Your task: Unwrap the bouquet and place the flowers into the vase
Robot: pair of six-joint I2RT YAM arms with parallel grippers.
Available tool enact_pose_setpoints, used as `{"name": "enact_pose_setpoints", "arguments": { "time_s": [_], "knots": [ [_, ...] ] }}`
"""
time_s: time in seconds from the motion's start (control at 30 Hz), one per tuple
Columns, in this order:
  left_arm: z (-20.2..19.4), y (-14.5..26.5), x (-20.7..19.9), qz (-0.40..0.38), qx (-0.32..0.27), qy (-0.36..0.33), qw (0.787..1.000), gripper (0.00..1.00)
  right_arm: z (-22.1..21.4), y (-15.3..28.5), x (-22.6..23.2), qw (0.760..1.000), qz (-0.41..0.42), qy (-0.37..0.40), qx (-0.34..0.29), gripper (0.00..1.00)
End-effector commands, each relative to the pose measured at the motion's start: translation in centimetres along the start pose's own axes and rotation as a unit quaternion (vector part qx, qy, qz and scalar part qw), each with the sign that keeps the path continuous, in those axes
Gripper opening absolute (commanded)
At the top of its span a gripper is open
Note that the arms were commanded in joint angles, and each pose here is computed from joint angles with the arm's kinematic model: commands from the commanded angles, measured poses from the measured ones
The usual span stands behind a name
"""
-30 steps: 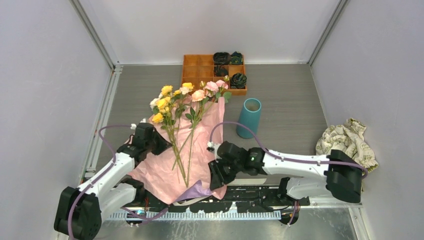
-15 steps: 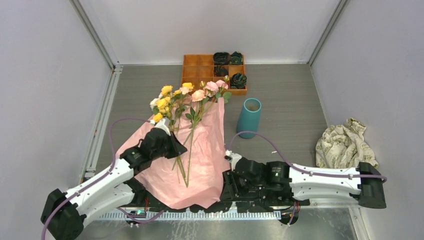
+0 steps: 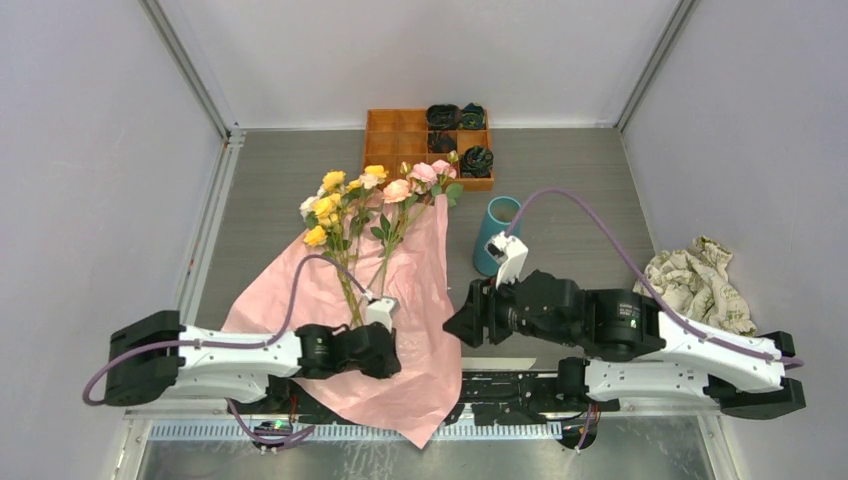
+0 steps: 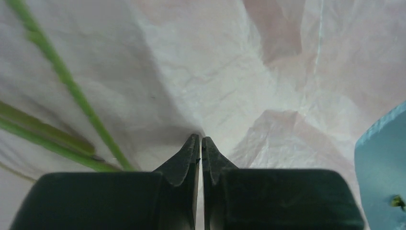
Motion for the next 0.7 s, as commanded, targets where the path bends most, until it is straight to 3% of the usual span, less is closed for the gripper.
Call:
{"name": "enact_pose_setpoints", "arguments": {
  "time_s": [0.0,0.17,0.33,0.53,0.67],
  "knots": [
    [-1.0,-0.3,-4.9,-0.033,-0.001,-0.048,0.998,0.07,4.2,-1.0,-0.8,0.992,-0.092,0.075,-0.033,0.57],
    [-4.7,-1.1,-8.2,-0.021,0.057,-0.161,0.985,0.05,9.0,-3.4,1.0,0.983,-0.140,0.094,-0.069,0.57],
    [-6.7,-1.6,-10.5,-0.007,0.082,-0.248,0.965,0.04,14.0,-3.1,2.4,0.979,-0.146,0.075,-0.122,0.57],
    [-6.5,-1.3,-10.6,0.001,0.076,-0.257,0.963,0.04,16.6,-2.4,2.5,0.978,-0.139,0.060,-0.143,0.57],
    [-4.5,1.4,-10.9,-0.004,0.029,-0.244,0.969,0.04,17.6,-2.6,1.8,0.979,-0.133,0.044,-0.149,0.57]
  ]
}}
Point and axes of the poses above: each gripper's point midway between its finger pads, its own y axis back along the fingers, its own x axis along the line the jaws close on, z = x × y, the point moved 1 cm from there along y, back along the fingers, and after that the axes turned 8 degrees about y, right-handed, at the moved point
